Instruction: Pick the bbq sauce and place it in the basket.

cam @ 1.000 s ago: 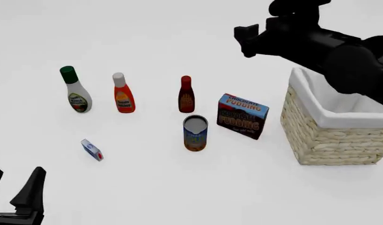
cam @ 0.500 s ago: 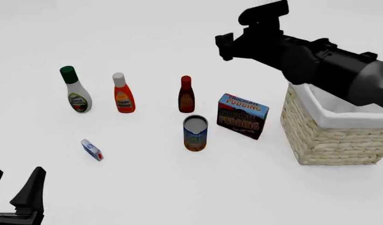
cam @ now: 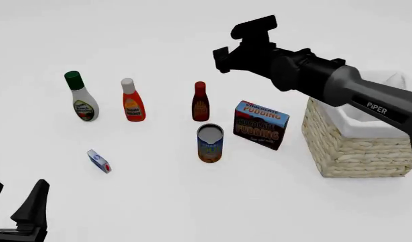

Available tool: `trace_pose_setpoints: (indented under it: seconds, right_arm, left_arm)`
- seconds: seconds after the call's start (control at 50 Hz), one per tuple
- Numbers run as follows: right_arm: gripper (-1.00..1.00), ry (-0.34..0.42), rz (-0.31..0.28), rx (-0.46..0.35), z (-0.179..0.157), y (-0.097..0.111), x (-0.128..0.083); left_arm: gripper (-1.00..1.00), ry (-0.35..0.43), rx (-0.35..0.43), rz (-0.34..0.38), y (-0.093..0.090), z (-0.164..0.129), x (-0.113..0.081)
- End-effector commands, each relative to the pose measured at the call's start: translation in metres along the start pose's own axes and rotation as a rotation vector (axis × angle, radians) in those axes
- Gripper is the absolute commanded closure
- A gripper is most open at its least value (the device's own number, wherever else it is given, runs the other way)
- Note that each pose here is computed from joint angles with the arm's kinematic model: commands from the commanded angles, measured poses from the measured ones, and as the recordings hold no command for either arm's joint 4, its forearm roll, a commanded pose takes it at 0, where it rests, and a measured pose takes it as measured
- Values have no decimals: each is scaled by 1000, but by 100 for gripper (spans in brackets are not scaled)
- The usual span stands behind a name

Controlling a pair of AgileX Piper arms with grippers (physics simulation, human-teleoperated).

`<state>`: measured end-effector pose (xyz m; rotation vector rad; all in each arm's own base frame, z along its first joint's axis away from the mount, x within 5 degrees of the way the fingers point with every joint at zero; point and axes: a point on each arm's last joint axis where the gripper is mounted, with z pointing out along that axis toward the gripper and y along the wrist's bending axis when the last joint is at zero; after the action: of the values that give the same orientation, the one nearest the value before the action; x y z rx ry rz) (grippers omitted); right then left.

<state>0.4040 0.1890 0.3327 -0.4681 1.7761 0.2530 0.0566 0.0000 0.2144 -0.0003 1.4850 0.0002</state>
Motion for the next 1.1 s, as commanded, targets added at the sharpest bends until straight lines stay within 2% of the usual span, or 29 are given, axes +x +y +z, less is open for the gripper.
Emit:
trace_pose_setpoints:
  seconds: [0.02,0.66,1.1]
  right_arm:
    - [-100,27,5,-18,26,9,11]
    - [-100,102,-4,-45,79,24,51]
    - [-100,123,-5,-54,112,31,65]
  left_arm:
    - [-100,0,0,0,0,0,0]
    - [-100,0,0,0,0,0,0]
    - [-100,0,0,0,0,0,0]
